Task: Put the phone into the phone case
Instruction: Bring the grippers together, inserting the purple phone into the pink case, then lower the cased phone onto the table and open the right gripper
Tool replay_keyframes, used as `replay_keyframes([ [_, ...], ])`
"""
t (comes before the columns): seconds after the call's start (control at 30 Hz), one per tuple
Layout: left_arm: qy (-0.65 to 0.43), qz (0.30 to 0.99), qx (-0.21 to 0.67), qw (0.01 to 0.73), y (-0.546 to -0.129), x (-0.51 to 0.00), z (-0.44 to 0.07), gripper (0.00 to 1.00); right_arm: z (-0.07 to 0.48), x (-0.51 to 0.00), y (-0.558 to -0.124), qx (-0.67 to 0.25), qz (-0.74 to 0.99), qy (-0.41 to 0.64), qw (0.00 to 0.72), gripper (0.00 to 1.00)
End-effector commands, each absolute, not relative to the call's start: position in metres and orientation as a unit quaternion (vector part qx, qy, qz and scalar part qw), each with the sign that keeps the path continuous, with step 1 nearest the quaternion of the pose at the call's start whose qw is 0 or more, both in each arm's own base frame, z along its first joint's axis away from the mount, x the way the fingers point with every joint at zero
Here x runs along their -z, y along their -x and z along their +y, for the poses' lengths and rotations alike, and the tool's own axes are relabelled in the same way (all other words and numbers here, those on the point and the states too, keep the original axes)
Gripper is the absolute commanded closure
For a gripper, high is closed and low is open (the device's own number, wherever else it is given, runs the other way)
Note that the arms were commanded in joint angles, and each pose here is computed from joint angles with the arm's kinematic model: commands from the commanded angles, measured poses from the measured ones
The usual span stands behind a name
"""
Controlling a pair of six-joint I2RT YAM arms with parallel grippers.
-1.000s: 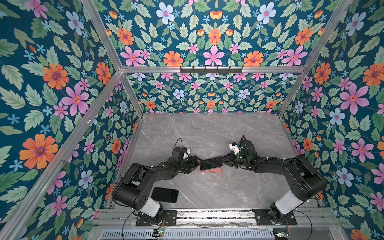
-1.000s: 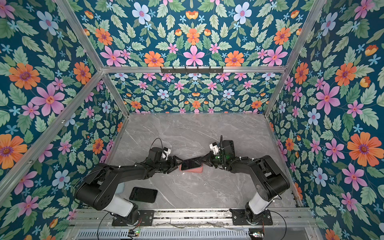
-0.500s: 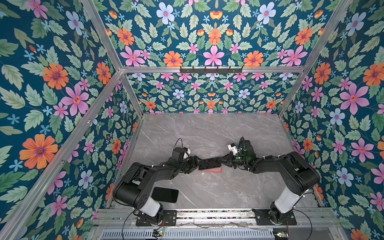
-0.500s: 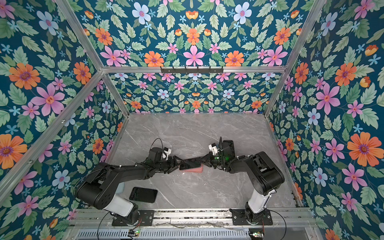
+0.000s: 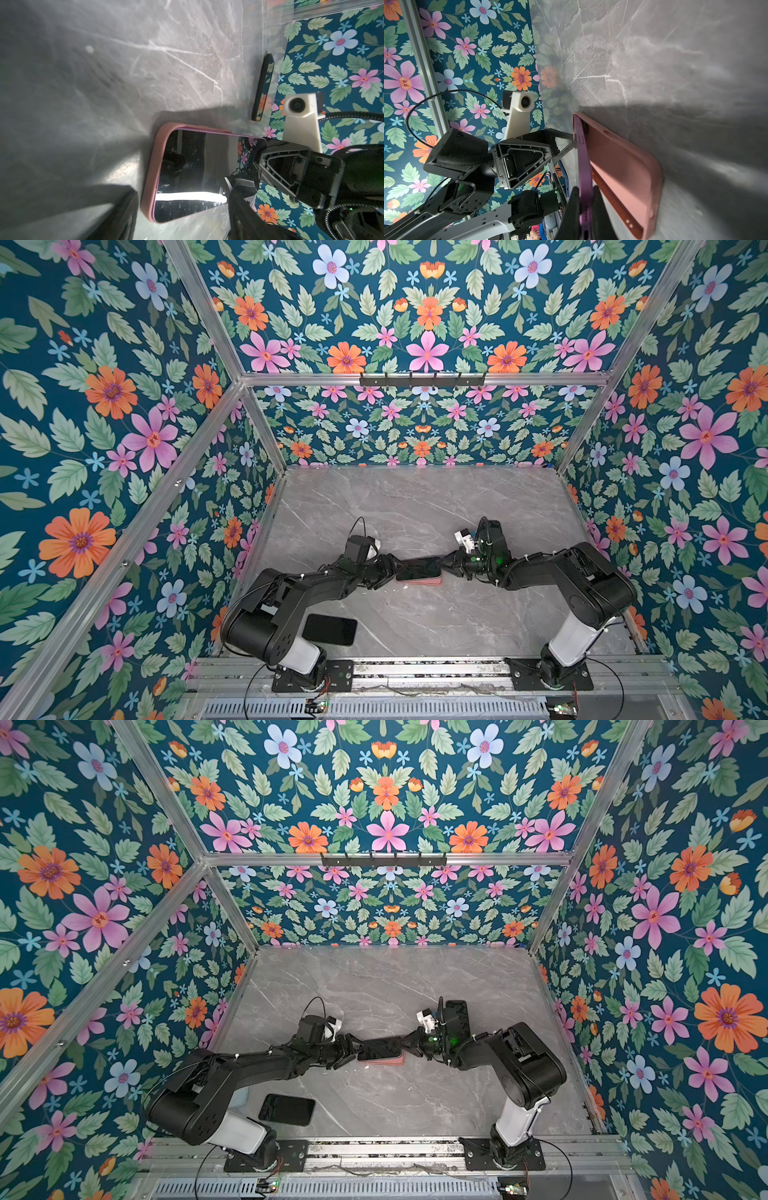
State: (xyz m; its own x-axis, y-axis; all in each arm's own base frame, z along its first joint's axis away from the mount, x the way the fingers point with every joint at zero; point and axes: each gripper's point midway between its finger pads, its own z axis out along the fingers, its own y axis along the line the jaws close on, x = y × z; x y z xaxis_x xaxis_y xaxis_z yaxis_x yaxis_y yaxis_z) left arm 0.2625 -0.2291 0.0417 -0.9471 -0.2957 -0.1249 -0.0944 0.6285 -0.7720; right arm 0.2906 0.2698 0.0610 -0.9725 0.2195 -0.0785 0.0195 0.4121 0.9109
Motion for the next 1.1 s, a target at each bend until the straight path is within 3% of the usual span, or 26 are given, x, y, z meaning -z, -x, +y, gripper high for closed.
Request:
replay_keyframes([
  [0.0,0.112,0.909,0.386,0.108,-0.253,-0.029,-0.219,0.33,0.265,-0.047,-0.286,-0.516,0.848,-0.078,0.088,1.00],
  [0.77,0.110,0.913,0.378,0.102,-0.253,-0.023,-0.218,0.58,0.266,-0.026,-0.283,-0.490,0.866,-0.077,0.069,0.82],
  [1.07,0.106,0.923,0.355,0.100,-0.248,-0.020,-0.210,0.80,0.267,-0.028,-0.284,-0.487,0.867,-0.076,0.070,0.77],
])
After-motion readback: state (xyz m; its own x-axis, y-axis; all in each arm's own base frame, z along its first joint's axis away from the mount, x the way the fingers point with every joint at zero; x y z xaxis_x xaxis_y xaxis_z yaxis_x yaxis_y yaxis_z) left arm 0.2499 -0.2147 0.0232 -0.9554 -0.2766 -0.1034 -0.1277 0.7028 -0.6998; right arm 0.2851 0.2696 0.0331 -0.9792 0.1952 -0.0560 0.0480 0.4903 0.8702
